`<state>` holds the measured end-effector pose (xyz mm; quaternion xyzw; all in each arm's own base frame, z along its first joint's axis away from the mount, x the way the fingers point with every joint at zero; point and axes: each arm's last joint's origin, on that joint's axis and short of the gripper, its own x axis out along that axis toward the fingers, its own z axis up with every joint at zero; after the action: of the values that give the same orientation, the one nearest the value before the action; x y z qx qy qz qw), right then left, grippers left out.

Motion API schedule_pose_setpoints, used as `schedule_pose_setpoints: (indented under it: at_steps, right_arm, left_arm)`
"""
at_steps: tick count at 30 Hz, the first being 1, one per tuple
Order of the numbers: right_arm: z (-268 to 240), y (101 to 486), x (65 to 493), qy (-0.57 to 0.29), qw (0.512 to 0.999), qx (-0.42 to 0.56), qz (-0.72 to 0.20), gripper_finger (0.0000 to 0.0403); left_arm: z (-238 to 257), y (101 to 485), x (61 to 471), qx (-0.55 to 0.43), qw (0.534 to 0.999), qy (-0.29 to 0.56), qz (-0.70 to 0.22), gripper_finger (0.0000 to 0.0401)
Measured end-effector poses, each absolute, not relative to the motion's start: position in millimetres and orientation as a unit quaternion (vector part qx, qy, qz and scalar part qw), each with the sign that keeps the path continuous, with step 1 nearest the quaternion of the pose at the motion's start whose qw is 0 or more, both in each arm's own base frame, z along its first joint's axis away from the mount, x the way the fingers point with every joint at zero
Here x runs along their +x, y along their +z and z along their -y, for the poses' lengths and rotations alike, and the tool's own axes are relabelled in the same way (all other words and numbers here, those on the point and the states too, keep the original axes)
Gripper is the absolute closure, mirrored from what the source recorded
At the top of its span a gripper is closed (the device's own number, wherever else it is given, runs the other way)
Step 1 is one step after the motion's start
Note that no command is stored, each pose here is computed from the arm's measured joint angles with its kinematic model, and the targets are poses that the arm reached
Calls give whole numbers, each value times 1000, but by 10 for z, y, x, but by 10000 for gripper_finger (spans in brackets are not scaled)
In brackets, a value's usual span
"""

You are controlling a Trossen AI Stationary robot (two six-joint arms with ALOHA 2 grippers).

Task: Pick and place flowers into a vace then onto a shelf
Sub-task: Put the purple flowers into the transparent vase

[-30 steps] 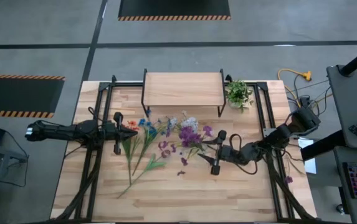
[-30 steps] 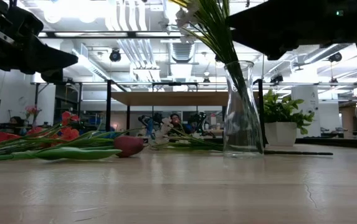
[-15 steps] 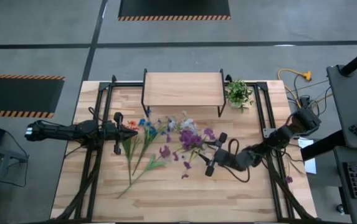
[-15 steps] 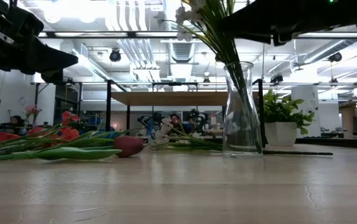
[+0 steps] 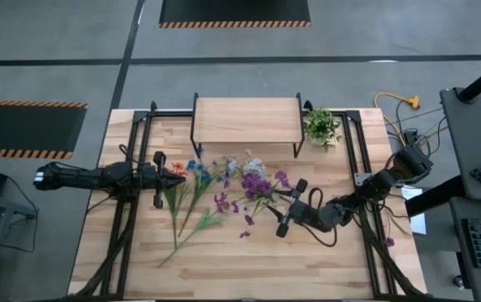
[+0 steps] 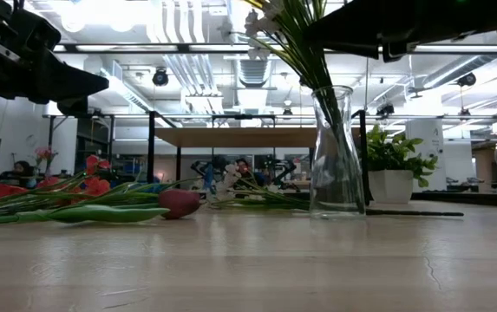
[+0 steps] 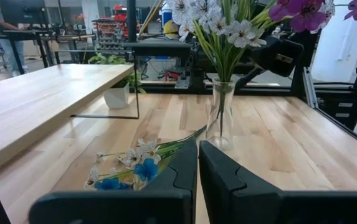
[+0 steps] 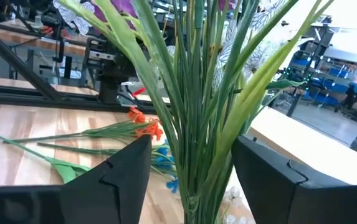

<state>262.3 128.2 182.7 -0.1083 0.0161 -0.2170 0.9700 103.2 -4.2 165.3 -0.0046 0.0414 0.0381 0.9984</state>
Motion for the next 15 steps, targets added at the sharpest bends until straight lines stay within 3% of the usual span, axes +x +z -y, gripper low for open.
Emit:
schedule_pose_setpoints:
  at_steps: [15]
  right_arm:
    - [-1309, 1806, 2596, -232, 965, -116, -27, 365]
  left_arm:
    - [42, 1652, 1032, -5, 998, 38, -41, 401]
